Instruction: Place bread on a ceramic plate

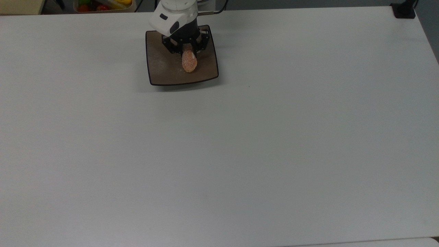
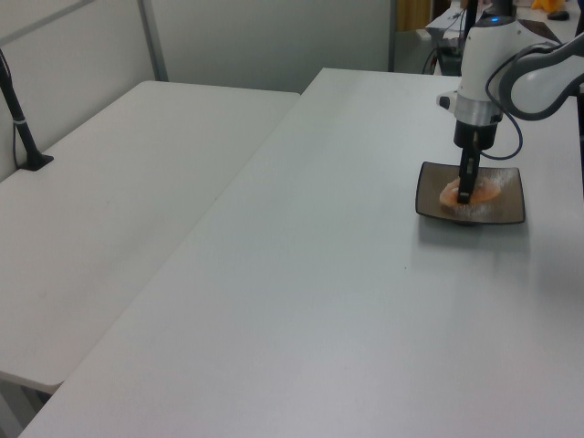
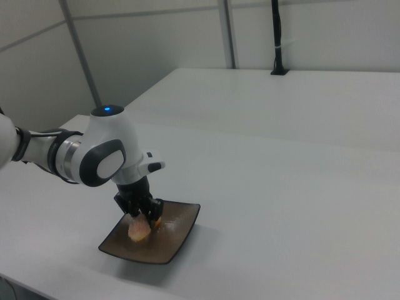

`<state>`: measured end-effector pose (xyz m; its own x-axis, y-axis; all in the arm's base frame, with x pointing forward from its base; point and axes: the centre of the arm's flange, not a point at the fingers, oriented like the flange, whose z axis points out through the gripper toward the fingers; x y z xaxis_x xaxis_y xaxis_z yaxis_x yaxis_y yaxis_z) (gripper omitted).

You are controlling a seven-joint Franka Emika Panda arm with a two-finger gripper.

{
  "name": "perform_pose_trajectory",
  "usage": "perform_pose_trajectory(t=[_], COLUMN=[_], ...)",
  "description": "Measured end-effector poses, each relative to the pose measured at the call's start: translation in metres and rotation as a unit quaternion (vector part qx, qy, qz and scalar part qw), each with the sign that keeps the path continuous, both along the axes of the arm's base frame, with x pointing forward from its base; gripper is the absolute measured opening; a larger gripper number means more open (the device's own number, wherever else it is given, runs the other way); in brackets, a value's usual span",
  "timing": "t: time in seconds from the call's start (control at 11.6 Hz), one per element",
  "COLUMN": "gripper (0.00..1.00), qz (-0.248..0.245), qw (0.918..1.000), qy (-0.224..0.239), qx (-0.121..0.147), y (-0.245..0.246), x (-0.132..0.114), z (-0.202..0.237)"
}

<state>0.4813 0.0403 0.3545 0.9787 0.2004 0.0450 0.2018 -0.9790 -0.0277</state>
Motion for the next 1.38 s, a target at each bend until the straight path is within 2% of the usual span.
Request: perform_pose_trajectory(t=[0.17,0.26,0.43,0.52,0.69,0.78,0.95,1.12,1.38], gripper=[0.37,0.46,0.56,0.7,0.78,0.92,1.0,1.0,1.0], qz=[-0.001,-0.005,-0.011,-0.012,-0.012,-0.012,-0.013,-0.017,-0.025], qw=[1.0,1.0,0.9999,0.9999,0.9999,0.9999,0.9998,0.9998,0.9994], qy=[0.0,0.0,0.0,0.0,-0.003,-0.006,-0.014,0.001,0.013], qx=[-0.001,-0.001,-0.001,-0.001,-0.001,-0.001,0.001,0.002,0.018], y=[-0.002,-0.006,-0.011,-0.012,-0.012,-0.012,-0.012,-0.01,-0.006], x=[-0.003,-0.003,-0.002,-0.002,-0.001,0.0,0.007,0.019,0.035], z=[-0.005,-0.005,-0.005,-0.005,-0.003,0.0,0.015,0.057,0.162])
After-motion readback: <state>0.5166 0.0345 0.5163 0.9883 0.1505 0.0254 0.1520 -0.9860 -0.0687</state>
